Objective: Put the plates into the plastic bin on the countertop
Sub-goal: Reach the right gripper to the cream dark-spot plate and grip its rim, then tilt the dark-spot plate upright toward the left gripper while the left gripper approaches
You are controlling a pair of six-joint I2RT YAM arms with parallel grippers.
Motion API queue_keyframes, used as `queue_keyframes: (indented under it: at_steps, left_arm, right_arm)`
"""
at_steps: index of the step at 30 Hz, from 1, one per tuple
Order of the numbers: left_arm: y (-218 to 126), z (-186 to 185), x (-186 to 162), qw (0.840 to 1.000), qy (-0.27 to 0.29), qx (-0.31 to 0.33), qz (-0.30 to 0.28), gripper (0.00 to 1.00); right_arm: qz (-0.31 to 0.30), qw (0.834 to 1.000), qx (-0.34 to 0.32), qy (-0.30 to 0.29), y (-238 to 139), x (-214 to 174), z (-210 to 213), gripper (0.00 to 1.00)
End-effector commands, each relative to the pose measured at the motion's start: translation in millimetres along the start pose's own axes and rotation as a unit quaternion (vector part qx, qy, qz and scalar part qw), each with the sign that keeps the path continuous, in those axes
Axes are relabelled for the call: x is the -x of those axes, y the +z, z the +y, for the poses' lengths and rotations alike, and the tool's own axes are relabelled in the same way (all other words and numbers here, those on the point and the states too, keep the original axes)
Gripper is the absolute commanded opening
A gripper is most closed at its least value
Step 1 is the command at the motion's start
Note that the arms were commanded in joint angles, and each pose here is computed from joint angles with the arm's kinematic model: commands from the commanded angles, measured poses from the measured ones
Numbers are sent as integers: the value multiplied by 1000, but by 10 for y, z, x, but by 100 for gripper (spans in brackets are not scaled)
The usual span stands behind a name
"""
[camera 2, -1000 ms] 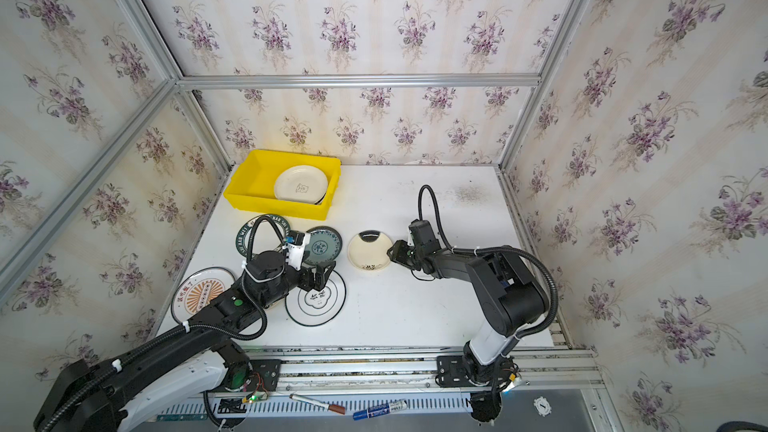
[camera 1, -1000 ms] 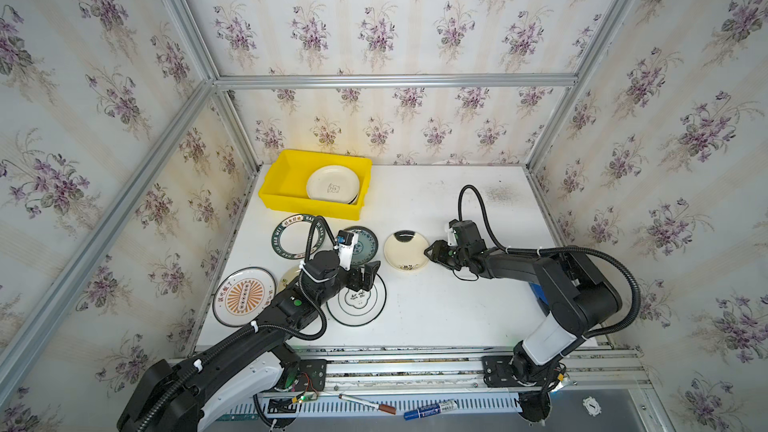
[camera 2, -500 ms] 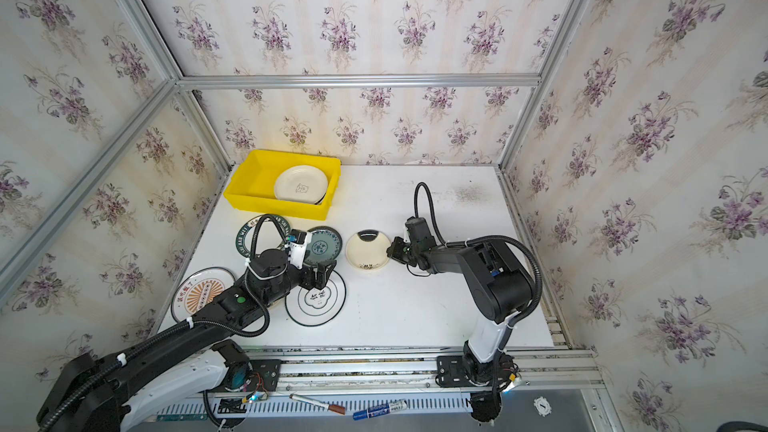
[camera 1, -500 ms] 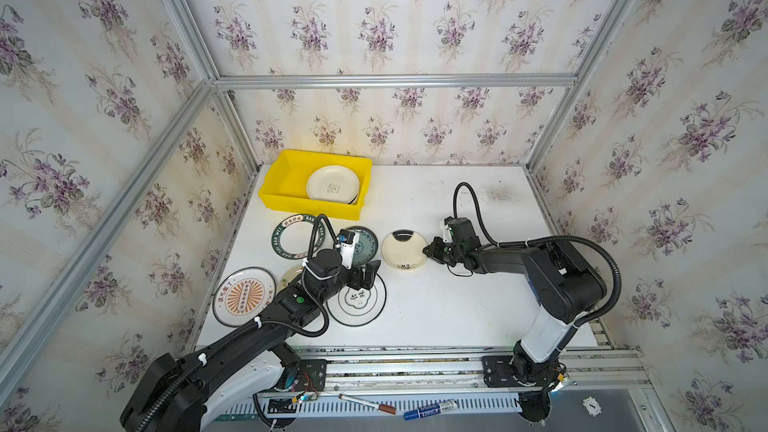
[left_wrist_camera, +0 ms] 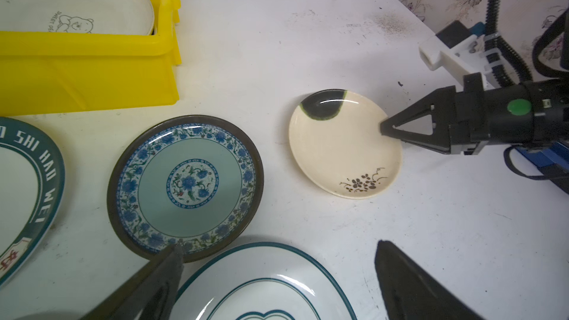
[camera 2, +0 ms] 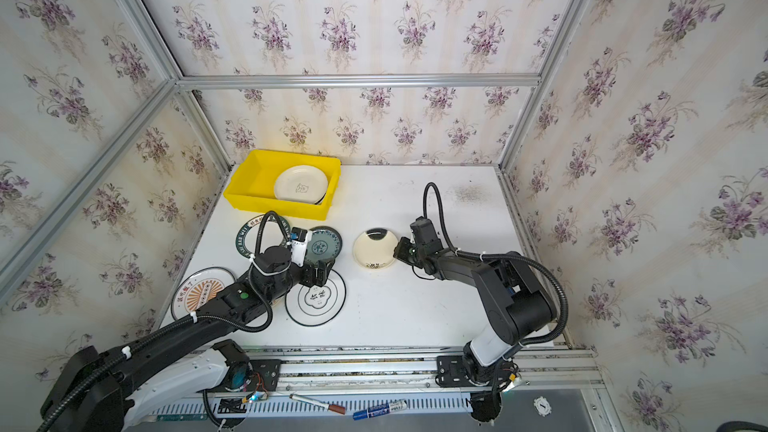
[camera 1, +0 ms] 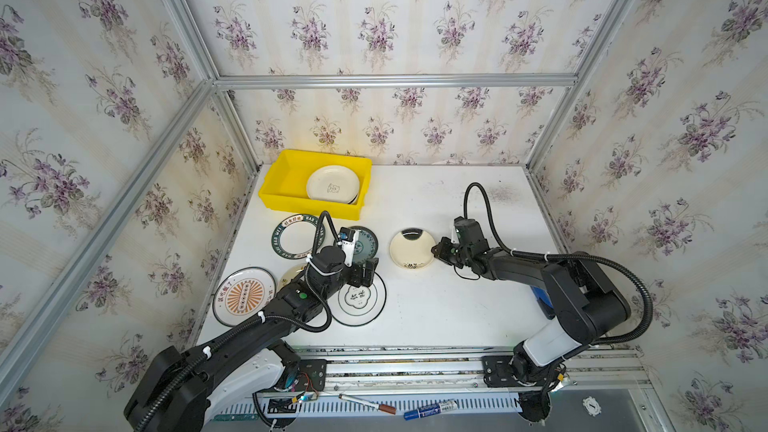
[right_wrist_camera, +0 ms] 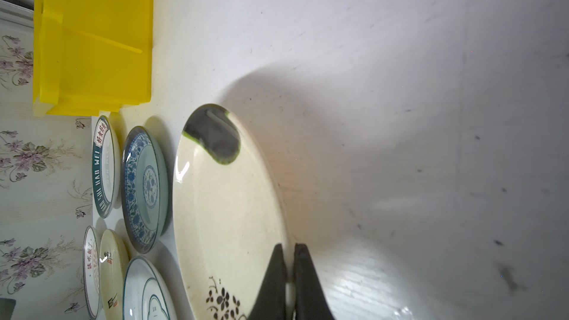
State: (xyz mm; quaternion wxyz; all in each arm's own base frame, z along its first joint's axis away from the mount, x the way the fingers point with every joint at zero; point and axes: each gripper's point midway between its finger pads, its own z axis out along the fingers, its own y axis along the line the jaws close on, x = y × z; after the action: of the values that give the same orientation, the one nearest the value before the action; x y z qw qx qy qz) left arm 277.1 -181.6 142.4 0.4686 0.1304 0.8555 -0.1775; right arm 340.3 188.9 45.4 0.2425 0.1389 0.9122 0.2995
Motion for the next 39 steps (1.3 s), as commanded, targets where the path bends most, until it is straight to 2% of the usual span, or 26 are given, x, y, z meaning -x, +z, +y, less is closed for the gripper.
queue_keyframes:
  at_steps: [1,14,26,32,39]
  left_arm:
    - [-6,54,39,1000,6,16,-6,100]
    - [55,73,-7,1000,5,23,5,100]
    - [72,-1,-20,1000,-4,2,8,100]
    - [104,-79,-35,1000,-6,-20,11,100]
    - [136,-195,-50,998,-5,-52,16,99]
  right_arm:
    - [-22,999,23,3,-73,98,142,0]
    - [-49,998,25,-21,-391,99,278,0]
    - [-55,995,63,-51,-656,37,603,0]
    - [-36,993,103,-41,-599,-57,767,0]
    - [-23,989,135,-63,-609,-192,1018,0]
